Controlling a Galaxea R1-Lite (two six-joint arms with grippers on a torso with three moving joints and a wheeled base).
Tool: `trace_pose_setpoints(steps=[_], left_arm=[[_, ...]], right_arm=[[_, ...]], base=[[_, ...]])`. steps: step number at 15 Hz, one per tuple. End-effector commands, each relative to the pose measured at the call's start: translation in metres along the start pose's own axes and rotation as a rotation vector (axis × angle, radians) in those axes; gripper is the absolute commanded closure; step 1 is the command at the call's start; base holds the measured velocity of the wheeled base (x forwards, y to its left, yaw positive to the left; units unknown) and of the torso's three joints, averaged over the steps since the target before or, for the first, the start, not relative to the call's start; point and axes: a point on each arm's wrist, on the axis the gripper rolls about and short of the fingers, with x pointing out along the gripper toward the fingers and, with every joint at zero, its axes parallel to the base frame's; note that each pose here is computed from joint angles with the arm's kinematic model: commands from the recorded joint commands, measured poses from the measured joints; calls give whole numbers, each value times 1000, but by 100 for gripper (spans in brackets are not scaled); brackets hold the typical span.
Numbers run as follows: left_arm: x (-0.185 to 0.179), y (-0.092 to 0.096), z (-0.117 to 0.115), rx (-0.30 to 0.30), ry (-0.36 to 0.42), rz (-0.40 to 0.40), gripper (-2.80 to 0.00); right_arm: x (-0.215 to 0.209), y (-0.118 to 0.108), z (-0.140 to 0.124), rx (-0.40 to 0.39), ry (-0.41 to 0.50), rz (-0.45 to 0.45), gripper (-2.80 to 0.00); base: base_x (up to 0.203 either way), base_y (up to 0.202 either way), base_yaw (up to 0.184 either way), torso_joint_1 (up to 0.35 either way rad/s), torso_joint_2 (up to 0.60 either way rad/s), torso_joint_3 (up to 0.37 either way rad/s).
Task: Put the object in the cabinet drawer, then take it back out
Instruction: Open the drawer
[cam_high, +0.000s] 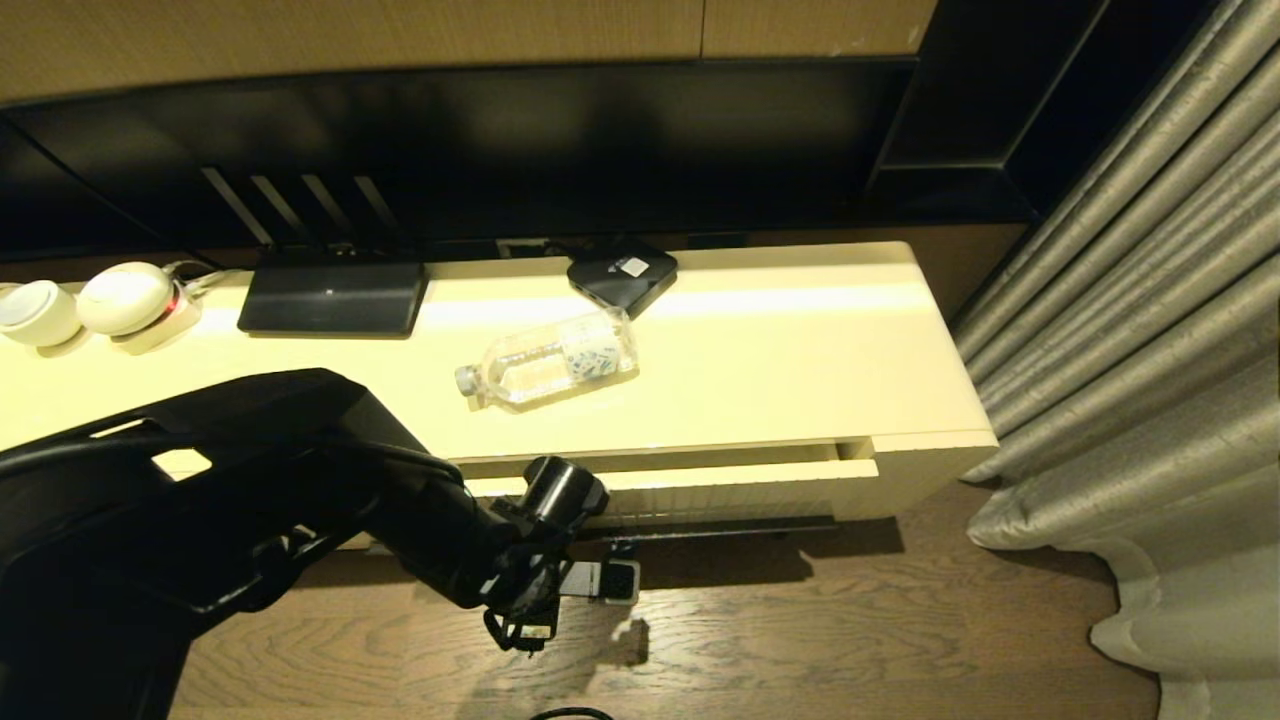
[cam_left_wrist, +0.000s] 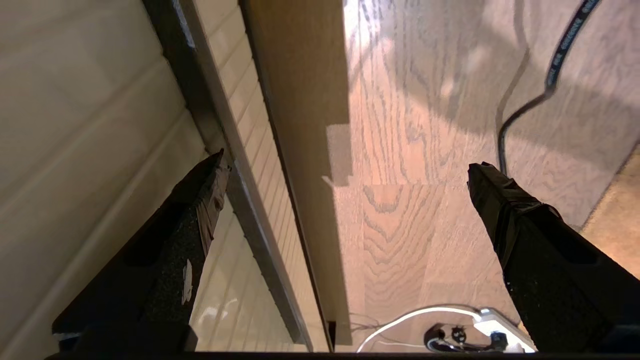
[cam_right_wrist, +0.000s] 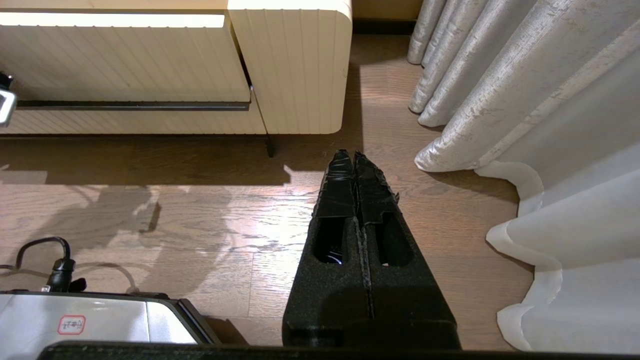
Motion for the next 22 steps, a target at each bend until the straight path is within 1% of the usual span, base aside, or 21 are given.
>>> trace_pose_setpoints(steps=[1,4,8,11,12,15,16,17,18,19,20,21,22], left_arm=[[-5,-3,1,13,-3,1,-280],[-11,-10,3,28,-8,-9,-280],[-27,-15,4,32,-25,-1,-280],[-52,-17,6,25,-55,32,-280],[-60,-15,7,3,-65,54,-280],[-103,0,5,-123,-123,149,-280],[-115,2,3,-158,-135,160,0],[-129,3,-1,-192,-146,172,0],[-146,5,-7,-238,-160,192,0],[-164,6,-13,-311,-180,221,0],[-179,7,-17,-413,-201,248,0],[-195,9,-21,-538,-213,286,0],[-203,11,-24,-627,-182,332,0]], right_arm=[[0,0,0,0,1,1,0],[0,0,0,0,1,1,0],[0,0,0,0,1,1,0],[0,0,0,0,1,1,0],[0,0,0,0,1,1,0],[0,0,0,0,1,1,0],[0,0,0,0,1,1,0],[0,0,0,0,1,1,0],[0,0,0,0,1,1,0],[0,0,0,0,1,1,0],[0,0,0,0,1,1,0],[0,0,0,0,1,1,0],[0,0,0,0,1,1,0]], base=[[0,0,0,0,0,0],[0,0,0,0,0,0],[0,0,0,0,0,0],[0,0,0,0,0,0],[0,0,0,0,0,0],[0,0,0,0,0,0],[0,0,0,0,0,0],[0,0,0,0,0,0],[0,0,0,0,0,0],[0,0,0,0,0,0],[0,0,0,0,0,0],[0,0,0,0,0,0],[0,0,0,0,0,0]])
